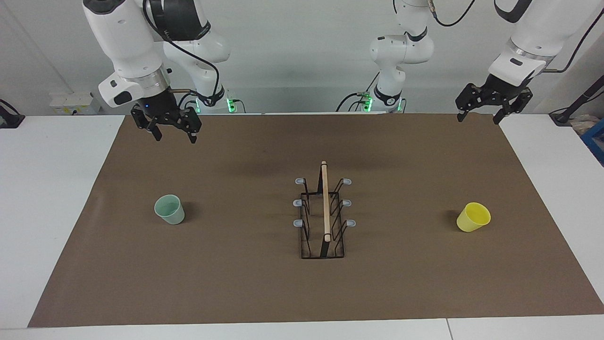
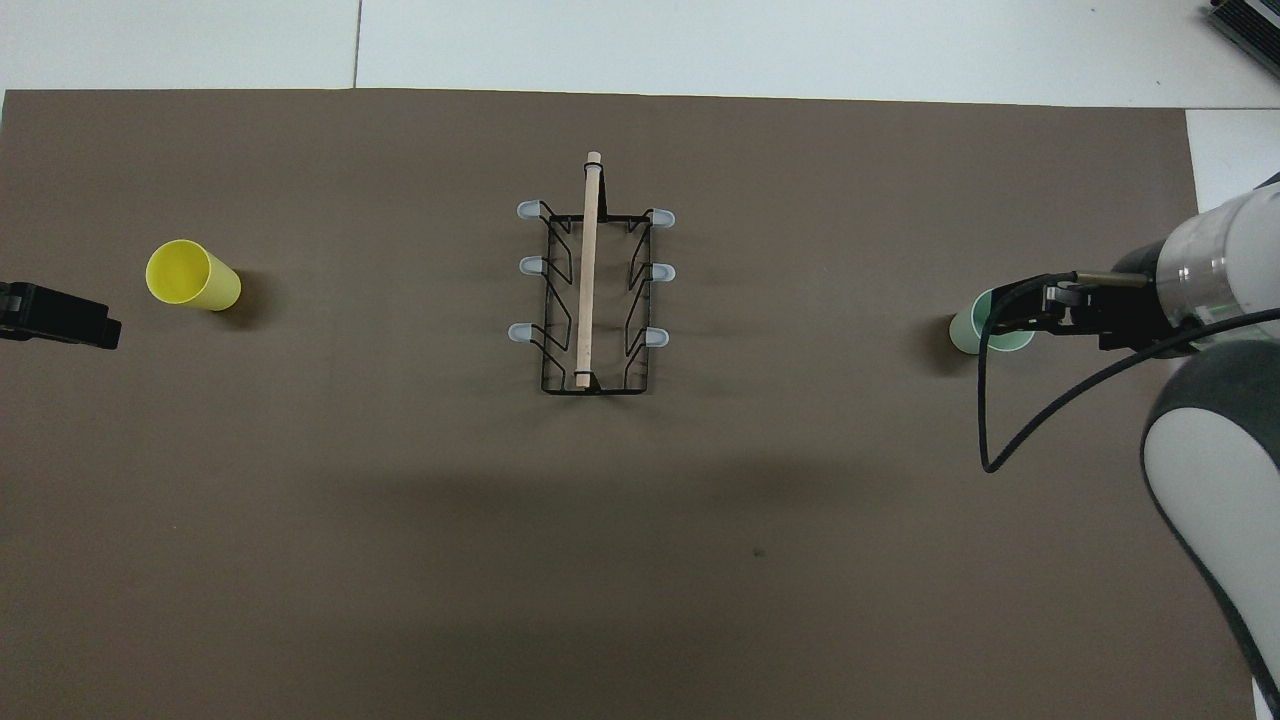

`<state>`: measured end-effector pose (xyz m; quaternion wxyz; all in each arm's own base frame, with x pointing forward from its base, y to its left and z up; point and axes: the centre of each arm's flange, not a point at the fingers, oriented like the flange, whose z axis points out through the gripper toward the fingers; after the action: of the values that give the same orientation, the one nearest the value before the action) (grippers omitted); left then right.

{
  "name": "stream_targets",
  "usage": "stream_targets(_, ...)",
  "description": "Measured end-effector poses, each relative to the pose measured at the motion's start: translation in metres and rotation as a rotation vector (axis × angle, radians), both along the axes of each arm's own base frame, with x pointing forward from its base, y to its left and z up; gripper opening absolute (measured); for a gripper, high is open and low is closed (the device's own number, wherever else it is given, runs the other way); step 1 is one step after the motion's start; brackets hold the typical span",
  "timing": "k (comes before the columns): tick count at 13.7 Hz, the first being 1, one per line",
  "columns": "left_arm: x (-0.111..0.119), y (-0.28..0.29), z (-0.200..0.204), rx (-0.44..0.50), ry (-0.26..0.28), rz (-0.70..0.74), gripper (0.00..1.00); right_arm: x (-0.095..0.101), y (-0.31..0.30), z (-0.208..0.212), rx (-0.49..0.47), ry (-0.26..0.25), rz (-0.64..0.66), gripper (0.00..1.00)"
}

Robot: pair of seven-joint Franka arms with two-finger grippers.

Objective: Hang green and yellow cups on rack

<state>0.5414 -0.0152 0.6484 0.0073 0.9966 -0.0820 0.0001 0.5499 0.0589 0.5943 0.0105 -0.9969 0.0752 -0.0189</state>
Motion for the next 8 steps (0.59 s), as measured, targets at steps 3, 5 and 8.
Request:
stream_targets(3,0.0,0.0007,0.0,0.0,0.0,0.001,1.0,0.0001,0.0,-0.0001,0.0,0.0,0.0,1.0)
stream_targets(5,0.0,0.0011,-0.0006,0.0,0.002,0.002,1.0,0.0001,0.0,-0.0003,0.0,0.001,0.0,1.0)
stream_targets(8,0.0004,0.0042,-0.0006,0.0,-0.001,0.01,1.0,0.0002,0.0,-0.0005,0.0,0.001,0.0,1.0)
